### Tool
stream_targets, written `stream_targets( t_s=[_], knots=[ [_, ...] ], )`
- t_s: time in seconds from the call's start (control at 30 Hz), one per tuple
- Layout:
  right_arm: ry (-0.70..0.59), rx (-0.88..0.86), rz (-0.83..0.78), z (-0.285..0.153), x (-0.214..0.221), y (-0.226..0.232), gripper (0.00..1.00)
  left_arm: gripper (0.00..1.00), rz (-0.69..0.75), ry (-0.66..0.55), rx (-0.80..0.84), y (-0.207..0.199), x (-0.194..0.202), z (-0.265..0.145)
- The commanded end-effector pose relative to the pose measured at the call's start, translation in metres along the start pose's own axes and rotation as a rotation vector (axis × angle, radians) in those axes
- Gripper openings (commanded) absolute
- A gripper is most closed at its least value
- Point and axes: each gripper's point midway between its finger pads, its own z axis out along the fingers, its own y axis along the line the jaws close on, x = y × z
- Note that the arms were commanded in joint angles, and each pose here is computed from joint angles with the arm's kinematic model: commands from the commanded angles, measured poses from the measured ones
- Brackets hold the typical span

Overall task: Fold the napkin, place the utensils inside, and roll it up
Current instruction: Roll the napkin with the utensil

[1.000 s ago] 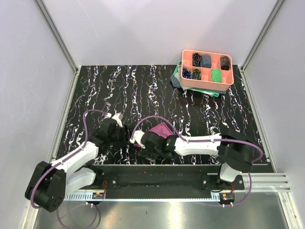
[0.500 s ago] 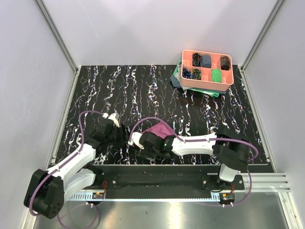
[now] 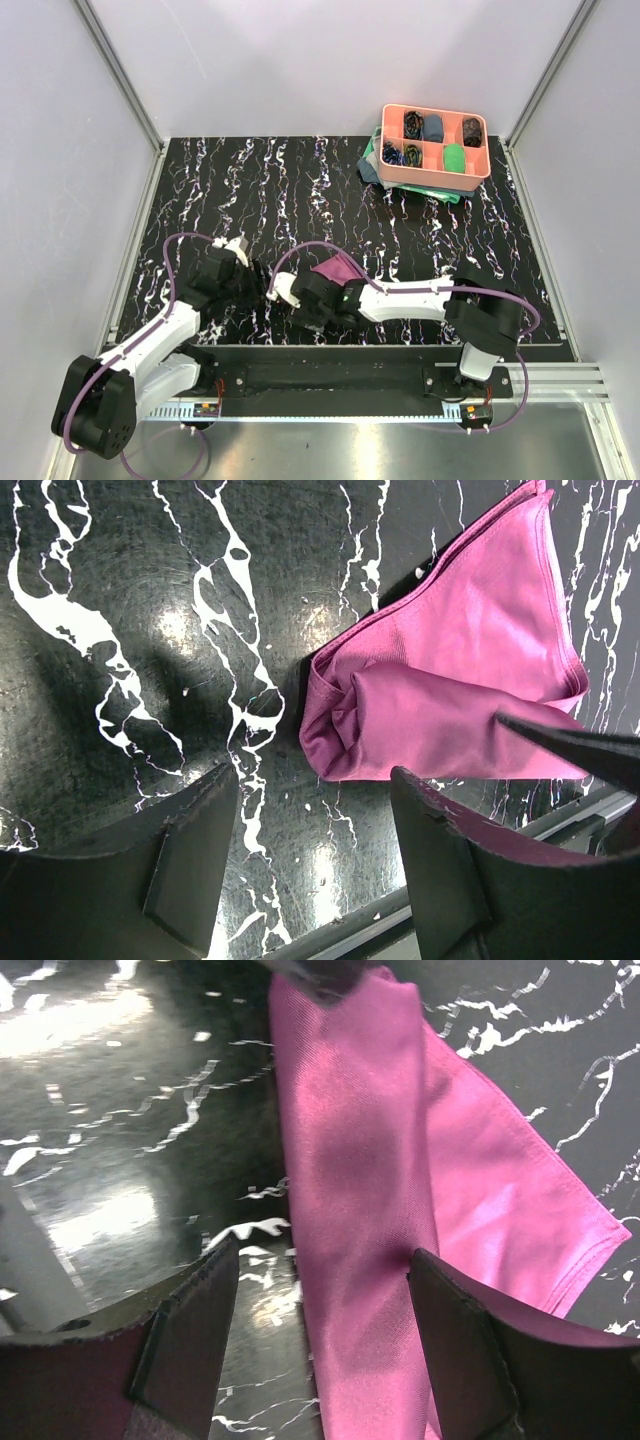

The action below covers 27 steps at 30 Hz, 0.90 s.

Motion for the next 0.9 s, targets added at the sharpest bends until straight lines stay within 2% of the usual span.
stream_targets(
  t_s=[0.0, 0.1, 0.37, 0.57, 0.73, 0.87],
  knots=[
    [-0.038, -0.007, 0.023, 0.007, -0.012, -0.012, 0.76, 0.65, 0.015, -0.042, 0.025, -0.006, -0.012, -0.002],
    [-0.026, -0.027, 0.036, 0.012, -0.007, -0.014, 0.74, 0.66, 0.015, -0.048, 0.028, -0.008, -0.014, -0.004],
    [0.025, -0.13, 0.106, 0.019, 0.008, -0.005, 0.57, 0.66, 0.008, -0.055, 0.03, -0.008, -0.016, -0.007],
    [0.11, -0.178, 0.176, 0.027, 0.03, -0.001, 0.55, 0.66, 0.008, -0.072, 0.04, -0.011, -0.02, -0.012],
    [0.119, -0.237, 0.226, 0.025, 0.029, 0.004, 0.5, 0.66, 0.009, -0.088, 0.047, -0.013, -0.023, -0.016],
    [0.144, -0.355, 0.285, 0.02, 0.028, 0.015, 0.47, 0.66, 0.022, -0.094, 0.07, -0.016, -0.024, -0.017]
  ],
)
